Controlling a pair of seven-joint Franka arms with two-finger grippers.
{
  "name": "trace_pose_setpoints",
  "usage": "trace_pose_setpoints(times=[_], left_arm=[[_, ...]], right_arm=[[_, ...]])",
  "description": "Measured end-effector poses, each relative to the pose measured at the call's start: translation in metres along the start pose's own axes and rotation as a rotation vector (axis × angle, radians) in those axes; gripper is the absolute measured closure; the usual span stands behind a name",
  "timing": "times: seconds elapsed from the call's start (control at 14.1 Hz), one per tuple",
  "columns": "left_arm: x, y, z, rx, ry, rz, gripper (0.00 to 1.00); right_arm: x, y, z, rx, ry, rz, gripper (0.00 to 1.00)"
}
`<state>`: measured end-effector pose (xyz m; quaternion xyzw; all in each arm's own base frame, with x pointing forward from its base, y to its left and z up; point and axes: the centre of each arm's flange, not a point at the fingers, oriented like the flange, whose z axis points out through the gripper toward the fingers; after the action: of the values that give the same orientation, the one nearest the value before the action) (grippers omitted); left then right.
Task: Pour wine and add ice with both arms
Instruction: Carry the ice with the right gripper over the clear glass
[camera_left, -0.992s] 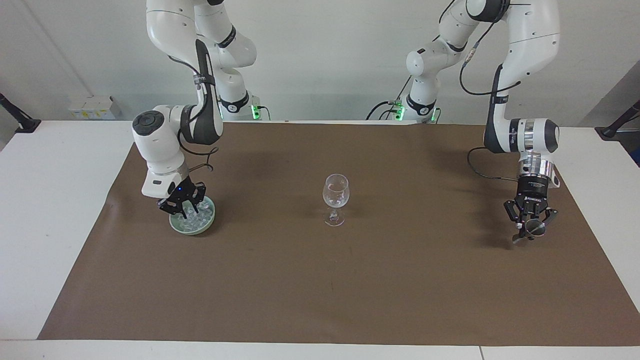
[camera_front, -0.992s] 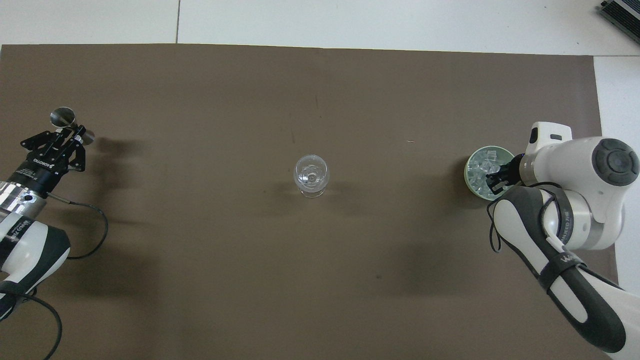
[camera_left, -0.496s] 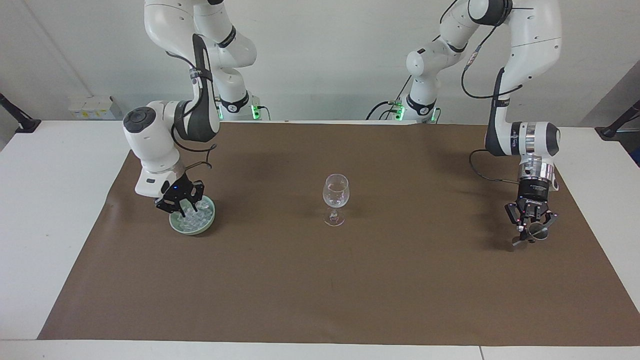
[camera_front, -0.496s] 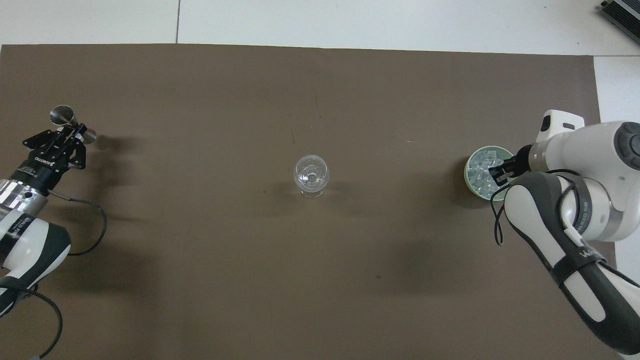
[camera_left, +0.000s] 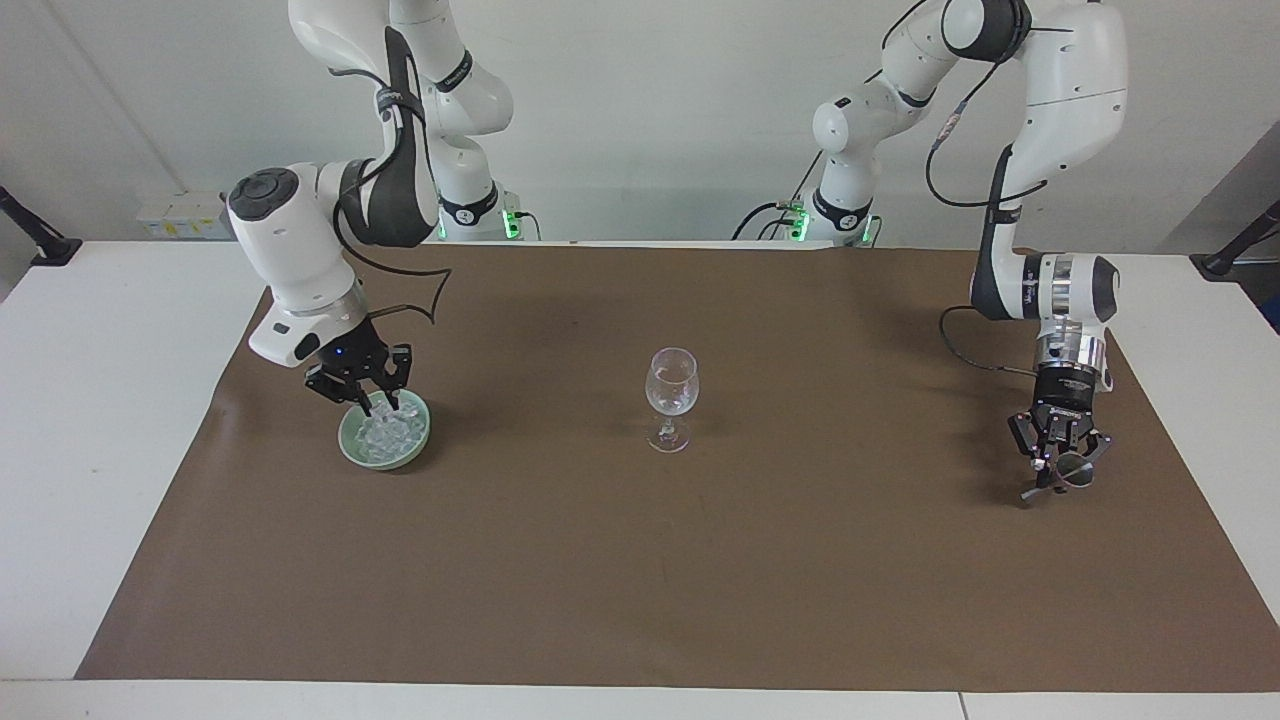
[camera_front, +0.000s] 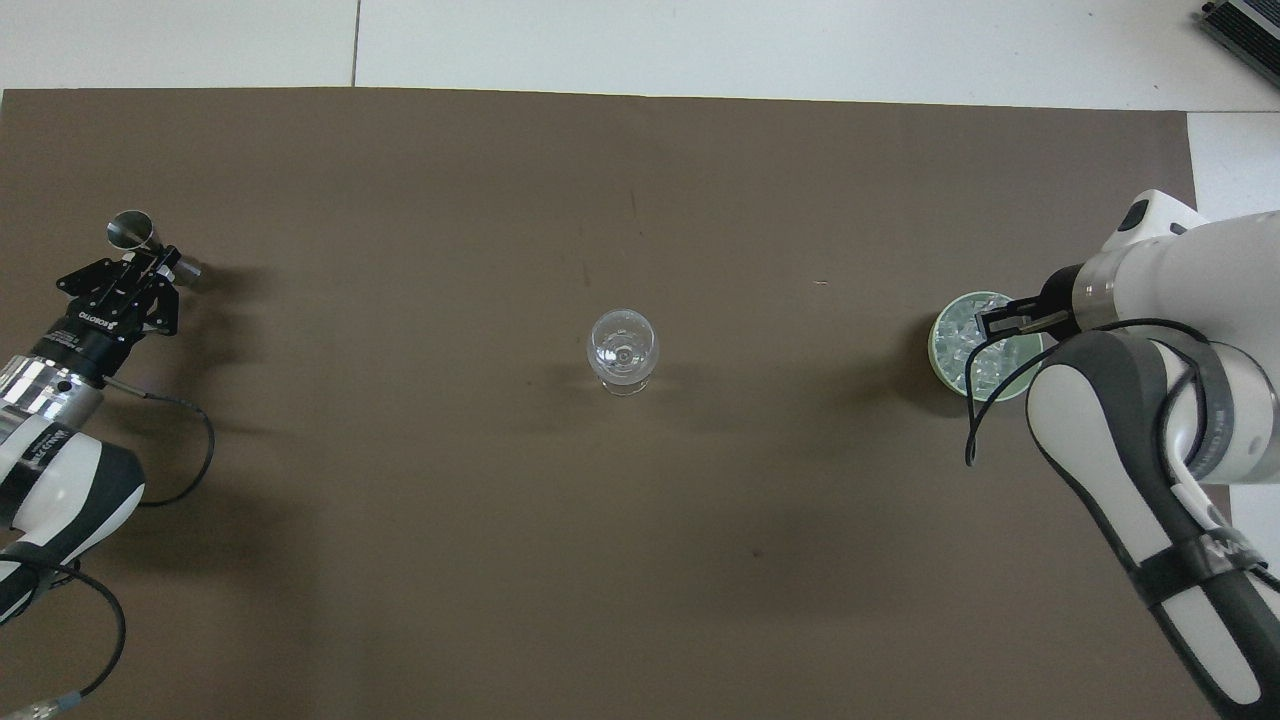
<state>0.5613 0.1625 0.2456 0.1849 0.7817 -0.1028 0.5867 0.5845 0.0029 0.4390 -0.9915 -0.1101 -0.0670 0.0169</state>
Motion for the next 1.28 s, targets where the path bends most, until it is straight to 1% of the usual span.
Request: trace_pose_setpoints(times=[0.28,0.5,0.64,0.99,1.28], left_arm=[[0.003,0.007,0.0,-0.007,-0.007,-0.005,0.79],[0.004,0.007,0.001,-0.006,-0.007,-0.006,0.79],[0.005,0.007,0.001,-0.005,-0.006,-0.007,0.79],[0.007,0.007,0.002,-0.004,-0.004,-0.01,0.79],[0.008,0.006,0.002,-0.004,-0.003,-0.011,0.79]], right_arm=[[0.015,-0.041,-0.049,0.018,-0.008,0.109,0.67],[0.023,-0.07,-0.073,0.029,-0.034,0.179,0.67],[0.029,-0.099,-0.088,0.036,-0.031,0.235,0.67],[0.034,-0.183,-0.104,0.067,0.003,0.348,0.67],[0.039,-0.231,-0.111,0.118,0.082,0.424,0.67]])
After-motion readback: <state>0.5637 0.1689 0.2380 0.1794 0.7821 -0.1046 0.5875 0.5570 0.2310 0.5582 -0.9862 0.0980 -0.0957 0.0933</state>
